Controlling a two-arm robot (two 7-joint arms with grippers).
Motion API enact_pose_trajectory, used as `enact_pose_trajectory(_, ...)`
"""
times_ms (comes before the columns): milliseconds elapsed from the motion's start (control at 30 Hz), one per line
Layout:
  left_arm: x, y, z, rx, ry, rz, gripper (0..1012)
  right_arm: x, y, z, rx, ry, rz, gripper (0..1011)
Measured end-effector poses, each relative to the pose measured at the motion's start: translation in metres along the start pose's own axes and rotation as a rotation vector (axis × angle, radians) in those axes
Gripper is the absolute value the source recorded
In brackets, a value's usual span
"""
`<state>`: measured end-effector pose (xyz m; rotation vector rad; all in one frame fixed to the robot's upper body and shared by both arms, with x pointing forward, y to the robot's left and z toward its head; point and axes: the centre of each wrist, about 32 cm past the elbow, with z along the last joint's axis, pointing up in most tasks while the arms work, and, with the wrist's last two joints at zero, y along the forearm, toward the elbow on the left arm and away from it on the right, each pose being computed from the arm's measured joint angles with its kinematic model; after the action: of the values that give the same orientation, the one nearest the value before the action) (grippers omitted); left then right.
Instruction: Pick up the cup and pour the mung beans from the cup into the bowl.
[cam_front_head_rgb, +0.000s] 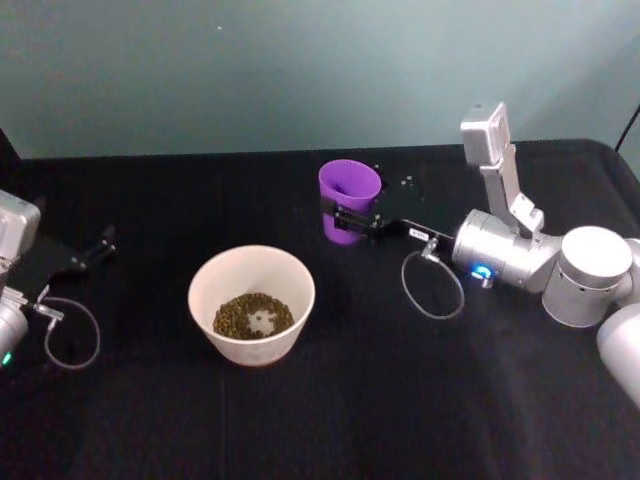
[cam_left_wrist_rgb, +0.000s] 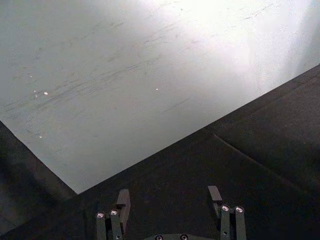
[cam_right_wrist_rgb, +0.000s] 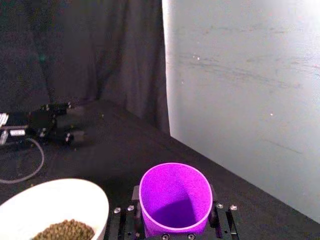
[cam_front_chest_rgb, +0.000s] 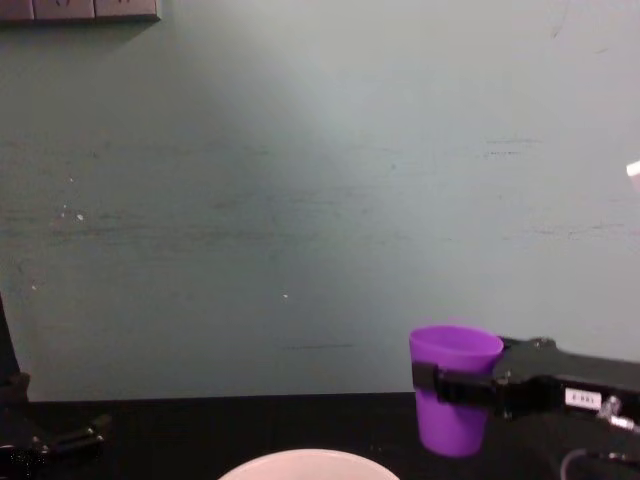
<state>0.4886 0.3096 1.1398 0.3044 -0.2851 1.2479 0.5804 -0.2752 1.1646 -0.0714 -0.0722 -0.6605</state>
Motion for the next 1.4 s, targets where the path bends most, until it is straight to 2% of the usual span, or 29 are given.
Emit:
enact_pose_trajectory(100,0.0,0.0,0.0,0.0,0.0,0.0,1011,-0.001,0.0,-0.013,0.001,-0.015,0.006,730)
enact_pose_trajectory(367,0.0,0.0,0.0,0.0,0.0,0.0,1011,-0.005,0.0,-0.026,0.02,-0.042,0.007,731)
enact_pose_trajectory(433,0.0,0.0,0.0,0.0,0.0,0.0,1011,-0.008,0.0,-0.033,0.018,-0.059,0.012,731)
enact_pose_trajectory(800,0.0,0.0,0.0,0.0,0.0,0.0,1011,-0.015,0.002,-0.043,0.0,-0.098,0.028,731)
enact_pose_trajectory(967,0.0,0.0,0.0,0.0,0.0,0.0,1011,-0.015,0.002,-0.046,-0.009,-0.092,0.03,730)
enact_pose_trajectory(1200,0.0,0.0,0.0,0.0,0.0,0.0,1011,-0.012,0.001,-0.049,-0.031,-0.038,0.03,731)
enact_pose_trajectory(1400,0.0,0.0,0.0,0.0,0.0,0.0,1011,-0.011,0.0,-0.051,-0.047,-0.024,0.028,731)
